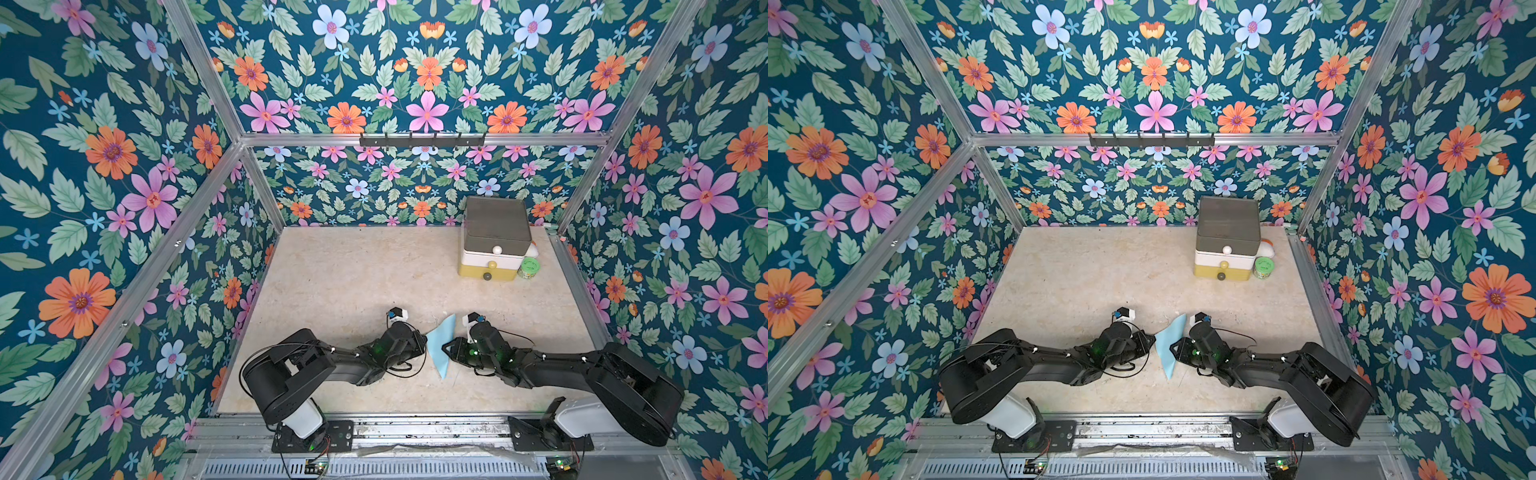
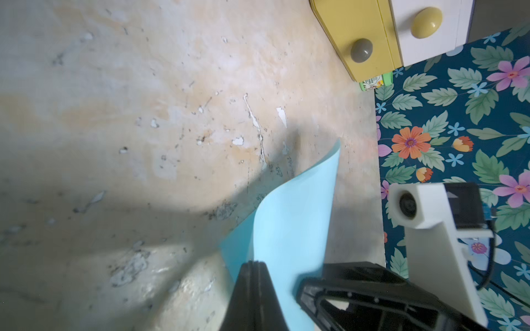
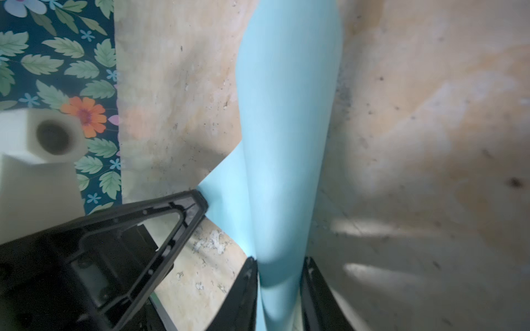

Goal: Fold the square paper diagonally
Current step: Fold the paper at the center of the board.

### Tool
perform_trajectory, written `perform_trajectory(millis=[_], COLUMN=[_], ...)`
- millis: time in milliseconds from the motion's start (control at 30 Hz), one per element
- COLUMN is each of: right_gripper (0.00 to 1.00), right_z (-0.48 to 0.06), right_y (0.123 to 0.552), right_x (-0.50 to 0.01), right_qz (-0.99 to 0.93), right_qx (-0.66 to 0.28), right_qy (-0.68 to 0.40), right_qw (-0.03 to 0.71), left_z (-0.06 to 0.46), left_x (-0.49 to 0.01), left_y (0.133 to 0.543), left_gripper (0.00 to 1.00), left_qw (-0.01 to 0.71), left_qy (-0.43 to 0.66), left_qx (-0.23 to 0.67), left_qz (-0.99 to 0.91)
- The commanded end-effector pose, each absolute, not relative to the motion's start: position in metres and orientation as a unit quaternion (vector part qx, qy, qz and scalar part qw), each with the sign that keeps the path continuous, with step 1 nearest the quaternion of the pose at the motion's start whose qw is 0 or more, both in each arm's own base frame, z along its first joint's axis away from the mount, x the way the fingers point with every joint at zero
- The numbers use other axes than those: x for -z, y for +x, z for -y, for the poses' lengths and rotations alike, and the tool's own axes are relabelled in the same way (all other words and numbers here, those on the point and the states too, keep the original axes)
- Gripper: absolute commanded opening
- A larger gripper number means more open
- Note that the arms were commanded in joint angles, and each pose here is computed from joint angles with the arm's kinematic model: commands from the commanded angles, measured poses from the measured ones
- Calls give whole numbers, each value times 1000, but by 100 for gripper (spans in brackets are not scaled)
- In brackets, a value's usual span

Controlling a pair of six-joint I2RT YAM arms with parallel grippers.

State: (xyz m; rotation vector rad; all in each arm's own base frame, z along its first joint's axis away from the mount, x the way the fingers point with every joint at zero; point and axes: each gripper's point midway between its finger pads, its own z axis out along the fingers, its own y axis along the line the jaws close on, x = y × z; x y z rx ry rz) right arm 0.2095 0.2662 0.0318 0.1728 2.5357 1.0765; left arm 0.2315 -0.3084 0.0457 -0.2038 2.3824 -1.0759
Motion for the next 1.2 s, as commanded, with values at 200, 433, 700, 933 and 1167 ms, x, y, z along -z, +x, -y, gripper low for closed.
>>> perform_trajectory(millis=[200, 433, 700, 933, 1167], right_gripper=[24, 24, 28, 29, 25], right_z=[-283, -265, -262, -254, -244], right_y=[214, 213, 214, 213, 215], right_x=[-51, -41, -34, -29, -24], right_qz=[-875, -882, -887, -888, -885], right_qx=[-442, -425, -415, -410, -416], right_qy=[46, 62, 62, 71, 84], right_qw=[193, 195, 192, 193, 191], left_z=[301, 314, 316, 324, 329], left_x=[-42, -41, -33, -35, -34], left_y=[232, 236, 237, 240, 241], left_gripper=[0, 0, 0, 0, 0], left_qw=[267, 262, 257, 255, 253], left_qy=[-69, -64, -71, -65, -57], left_qx=[377, 387, 388, 396, 398], left_qz=[-884, -882, -882, -880, -880])
